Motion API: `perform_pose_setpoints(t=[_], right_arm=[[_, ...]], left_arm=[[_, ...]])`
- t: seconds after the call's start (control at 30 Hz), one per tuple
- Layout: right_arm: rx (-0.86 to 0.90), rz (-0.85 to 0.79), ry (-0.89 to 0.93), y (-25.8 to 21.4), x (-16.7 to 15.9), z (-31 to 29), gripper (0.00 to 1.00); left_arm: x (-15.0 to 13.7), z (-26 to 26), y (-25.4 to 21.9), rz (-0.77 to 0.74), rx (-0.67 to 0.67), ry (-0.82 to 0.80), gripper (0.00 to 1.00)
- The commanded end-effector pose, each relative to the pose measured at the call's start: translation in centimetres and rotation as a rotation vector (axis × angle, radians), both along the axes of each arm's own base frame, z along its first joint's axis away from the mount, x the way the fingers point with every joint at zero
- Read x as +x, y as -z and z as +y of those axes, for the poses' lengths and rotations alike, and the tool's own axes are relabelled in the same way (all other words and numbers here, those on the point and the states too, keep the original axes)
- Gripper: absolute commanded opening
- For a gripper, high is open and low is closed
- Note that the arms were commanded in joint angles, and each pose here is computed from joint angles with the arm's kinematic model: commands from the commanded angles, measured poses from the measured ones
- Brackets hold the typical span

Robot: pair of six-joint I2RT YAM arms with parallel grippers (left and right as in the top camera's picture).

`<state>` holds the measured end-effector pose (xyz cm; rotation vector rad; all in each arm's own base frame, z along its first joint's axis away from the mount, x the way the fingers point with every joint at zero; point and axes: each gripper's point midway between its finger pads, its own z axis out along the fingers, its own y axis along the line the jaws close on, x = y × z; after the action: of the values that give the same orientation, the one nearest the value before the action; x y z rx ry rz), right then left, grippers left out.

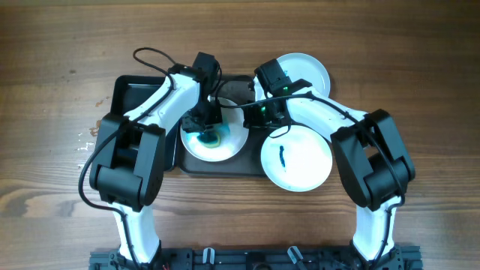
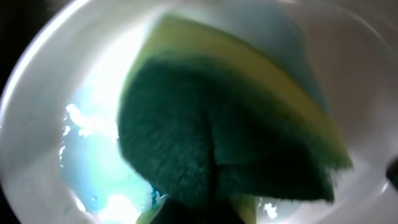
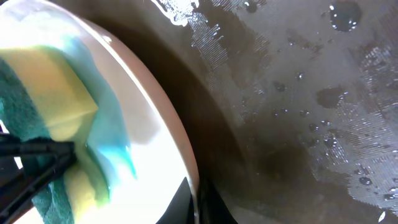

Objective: Clean dirty plates on tray and stack at the side
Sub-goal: 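Scrub the plate surface with the sponge while the right gripper holds it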

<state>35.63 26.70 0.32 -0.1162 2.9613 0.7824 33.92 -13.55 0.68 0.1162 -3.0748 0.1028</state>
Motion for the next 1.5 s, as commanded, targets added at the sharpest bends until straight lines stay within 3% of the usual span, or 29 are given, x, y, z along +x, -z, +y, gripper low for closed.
perform_pose_setpoints(t=[0.0, 0.23, 0.43, 0.53, 0.7, 0.83, 1.0, 1.1, 1.27, 1.4, 1.47], right_arm=[[-0.002, 0.006, 0.022, 0.4, 0.5, -0.6, 0.04], [-0.002, 0.005, 0.023, 0.4, 0.5, -0.6, 0.04], [-0.005, 0.004, 0.024, 0.4, 0.5, -0.6, 0.04], [-0.005, 0.005, 0.027, 0.4, 0.5, -0.6, 0.04], [-0.005, 0.008, 0.032, 0.4, 0.6, -0.8, 0.04], [-0.009, 0.025, 0.053, 0.5, 0.6, -1.1, 0.04], [-0.016, 0.08, 0.103, 0.7, 0.3, -2.1, 0.04], [-0.016, 0.087, 0.105, 0.7, 0.2, -2.3, 0.04], [-0.015, 0.085, 0.106, 0.7, 0.3, -2.3, 0.04], [-0.012, 0.078, 0.106, 0.7, 0.4, -2.2, 0.04], [-0.011, 0.076, 0.106, 0.7, 0.5, -2.2, 0.04]], left_arm=[[-1.4, 1.4, 1.2, 0.053, 0.051, 0.084, 0.04], [0.6, 7.0, 0.5, -0.072, 0.373, -0.158, 0.04], [0.7, 6.8, 0.4, -0.095, 0.399, -0.178, 0.04], [-0.2, 3.8, 1.0, -0.031, 0.254, -0.143, 0.04], [-1.7, -4.6, 0.3, 0.073, -0.246, 0.09, 0.04], [0.0, -5.3, 0.1, 0.02, -0.309, 0.05, 0.04], [3.1, -0.9, 0.8, -0.056, -0.159, -0.209, 0.04], [3.8, 2.3, 1.2, -0.086, -0.044, -0.281, 0.04], [2.5, 5.4, 1.3, -0.068, 0.129, -0.282, 0.04], [1.1, 4.4, 1.3, -0.021, 0.129, -0.241, 0.04], [0.2, 2.3, 1.3, 0.017, 0.05, -0.163, 0.04]])
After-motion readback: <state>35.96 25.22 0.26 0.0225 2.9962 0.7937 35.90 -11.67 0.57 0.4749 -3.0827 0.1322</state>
